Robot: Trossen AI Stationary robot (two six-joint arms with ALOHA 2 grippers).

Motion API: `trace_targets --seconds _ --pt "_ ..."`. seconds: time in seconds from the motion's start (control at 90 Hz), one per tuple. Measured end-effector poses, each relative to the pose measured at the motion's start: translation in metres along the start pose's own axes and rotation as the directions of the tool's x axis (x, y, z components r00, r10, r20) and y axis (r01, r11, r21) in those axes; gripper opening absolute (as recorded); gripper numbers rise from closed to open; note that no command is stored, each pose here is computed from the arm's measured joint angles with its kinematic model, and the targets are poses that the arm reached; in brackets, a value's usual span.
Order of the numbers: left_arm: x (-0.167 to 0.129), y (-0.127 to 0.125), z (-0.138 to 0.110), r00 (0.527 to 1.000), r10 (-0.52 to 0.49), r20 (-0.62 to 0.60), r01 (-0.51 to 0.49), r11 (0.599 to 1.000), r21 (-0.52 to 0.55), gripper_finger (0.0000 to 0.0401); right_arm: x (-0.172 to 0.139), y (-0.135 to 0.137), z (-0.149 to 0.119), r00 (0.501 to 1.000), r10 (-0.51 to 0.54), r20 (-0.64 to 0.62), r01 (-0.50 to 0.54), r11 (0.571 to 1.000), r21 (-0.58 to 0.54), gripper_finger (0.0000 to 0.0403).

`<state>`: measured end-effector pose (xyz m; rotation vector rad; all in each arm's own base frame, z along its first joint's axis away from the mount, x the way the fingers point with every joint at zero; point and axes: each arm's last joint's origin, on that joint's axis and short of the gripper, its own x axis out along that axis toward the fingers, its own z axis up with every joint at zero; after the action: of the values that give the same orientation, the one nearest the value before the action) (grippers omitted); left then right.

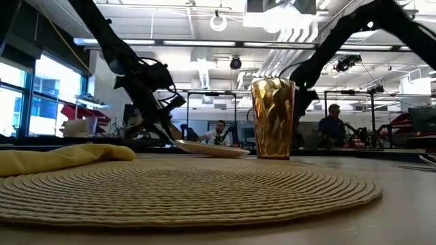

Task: Set table place
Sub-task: Put the yellow plate on the brown place mat to the left of the yellow table napkin

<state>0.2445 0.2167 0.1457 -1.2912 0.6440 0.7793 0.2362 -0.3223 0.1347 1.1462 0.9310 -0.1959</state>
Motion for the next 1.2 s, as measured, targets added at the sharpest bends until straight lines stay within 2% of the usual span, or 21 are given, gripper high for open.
trace_targets --seconds 0.144,0.411,0.578,0.656,0.744,0.833,0.922,1.011,1.111,1.2 --pt "0.009 -0.009 -0.005 0.999 -0.048 0.013 0.048 0.999 -0.014 0.0001 0.018 -0.01 0.0 0.998 0.055 -0.042 -0.054 0.998 0.026 0.0172" --pt "0.04 -0.018 -0.013 0.991 -0.132 0.024 0.134 0.987 -0.087 0.0001 0.021 -0.007 0.0 0.998 0.048 -0.043 -0.047 0.999 0.008 0.0227" --pt "0.056 -0.025 -0.017 0.976 -0.21 0.052 0.215 0.97 -0.118 0.0001 0.021 -0.007 0.0 0.998 0.049 -0.044 -0.049 0.999 0.007 0.0226" --pt "0.057 -0.028 -0.019 0.977 -0.201 0.072 0.209 0.969 -0.131 0.0001 0.021 -0.007 0.0 0.997 0.061 -0.047 -0.061 0.998 0.007 0.0221" --pt "0.057 -0.032 -0.016 0.966 -0.238 0.103 0.249 0.961 -0.117 0.0001 0.02 -0.007 -0.002 0.994 0.088 -0.063 -0.088 0.996 -0.004 0.0213" --pt "0.057 -0.033 -0.015 0.96 -0.249 0.126 0.264 0.957 -0.118 0.0 0.022 -0.005 -0.005 0.984 0.163 -0.073 -0.165 0.986 -0.018 0.02" --pt "0.057 -0.033 -0.014 0.959 -0.249 0.139 0.266 0.956 -0.127 0.0 0.026 -0.001 -0.007 0.982 0.168 -0.09 -0.172 0.985 -0.03 0.0173" --pt "0.057 -0.034 -0.014 0.957 -0.254 0.141 0.272 0.954 -0.128 0.0 0.029 0.001 -0.007 0.982 0.165 -0.095 -0.17 0.985 -0.043 0.0122" --pt "0.057 -0.034 -0.014 0.956 -0.258 0.14 0.276 0.953 -0.123 0.0001 0.028 0.001 -0.007 0.981 0.171 -0.095 -0.174 0.984 -0.029 0.0037" --pt "0.055 -0.036 -0.014 0.954 -0.26 0.147 0.276 0.956 -0.098 0.0002 0.025 -0.001 -0.007 0.981 0.172 -0.091 -0.174 0.985 -0.006 0.0014"
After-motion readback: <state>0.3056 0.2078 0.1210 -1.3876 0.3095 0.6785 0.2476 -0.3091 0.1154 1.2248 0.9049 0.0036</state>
